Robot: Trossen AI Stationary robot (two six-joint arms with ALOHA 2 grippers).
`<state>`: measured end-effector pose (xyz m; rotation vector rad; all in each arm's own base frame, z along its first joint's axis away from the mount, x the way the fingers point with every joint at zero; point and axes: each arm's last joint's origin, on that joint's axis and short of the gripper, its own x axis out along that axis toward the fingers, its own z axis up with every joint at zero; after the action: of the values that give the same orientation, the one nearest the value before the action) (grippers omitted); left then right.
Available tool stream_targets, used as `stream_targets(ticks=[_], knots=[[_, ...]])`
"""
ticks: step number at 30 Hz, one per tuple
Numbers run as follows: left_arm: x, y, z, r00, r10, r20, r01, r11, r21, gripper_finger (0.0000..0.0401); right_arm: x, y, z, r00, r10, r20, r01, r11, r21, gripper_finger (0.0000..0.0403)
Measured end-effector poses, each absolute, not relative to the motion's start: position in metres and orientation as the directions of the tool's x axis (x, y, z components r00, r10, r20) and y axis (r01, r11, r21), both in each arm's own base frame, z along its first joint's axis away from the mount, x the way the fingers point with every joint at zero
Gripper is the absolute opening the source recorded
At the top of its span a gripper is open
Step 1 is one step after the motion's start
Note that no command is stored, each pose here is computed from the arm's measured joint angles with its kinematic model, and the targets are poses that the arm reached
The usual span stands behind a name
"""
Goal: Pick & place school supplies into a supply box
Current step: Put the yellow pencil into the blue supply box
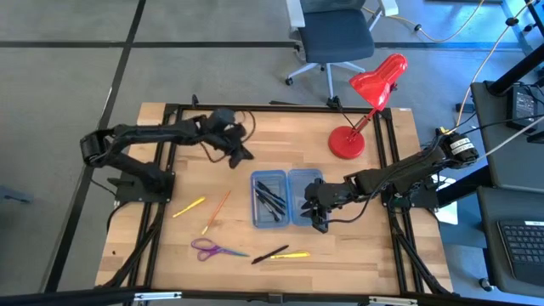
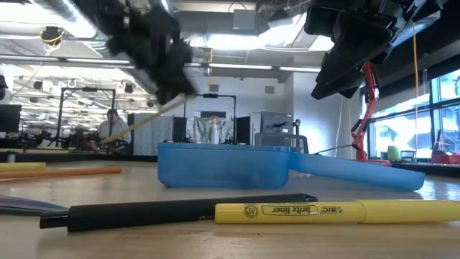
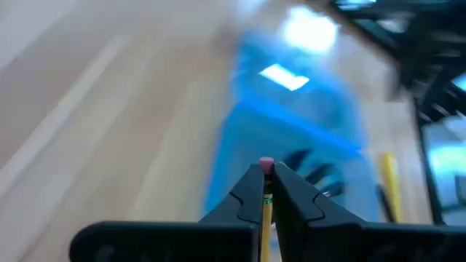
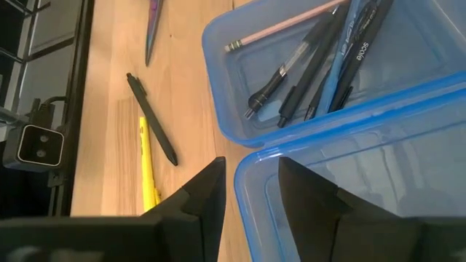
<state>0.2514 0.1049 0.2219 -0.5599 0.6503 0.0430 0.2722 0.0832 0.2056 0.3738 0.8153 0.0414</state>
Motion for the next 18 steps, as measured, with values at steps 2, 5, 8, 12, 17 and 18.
stream_targets(ticks=[2,5,8,12,17,18], knots=[[0.266,0.09,0.239,0.824,-0.145,-0.548,-0.12,0.9,-0.418,0.0005,0.272,0.083,0.206,0.689,0.178,-0.703,0.106,0.934,0.341,0.0132],[0.282,0.066,0.263,0.85,-0.131,-0.511,-0.031,0.954,-0.297,0.0005,0.272,0.083,0.206,0.689,0.178,-0.703,0.106,0.934,0.341,0.0132],[0.297,0.039,0.279,0.865,-0.117,-0.487,0.051,0.988,-0.147,0.0005,0.272,0.083,0.206,0.689,0.178,-0.703,0.106,0.934,0.341,0.0132],[0.318,-0.001,0.287,0.881,-0.166,-0.444,0.21,0.976,0.051,0.0004,0.272,0.083,0.205,0.683,0.177,-0.708,0.113,0.933,0.342,0.0132],[0.341,-0.038,0.273,0.871,-0.157,-0.466,0.3,0.921,0.25,0.0004,0.271,0.083,0.205,0.681,0.176,-0.711,0.124,0.929,0.348,0.0132],[0.346,-0.043,0.266,0.863,-0.154,-0.481,0.313,0.911,0.269,0.0003,0.271,0.083,0.205,0.679,0.175,-0.713,0.136,0.924,0.357,0.0132]])
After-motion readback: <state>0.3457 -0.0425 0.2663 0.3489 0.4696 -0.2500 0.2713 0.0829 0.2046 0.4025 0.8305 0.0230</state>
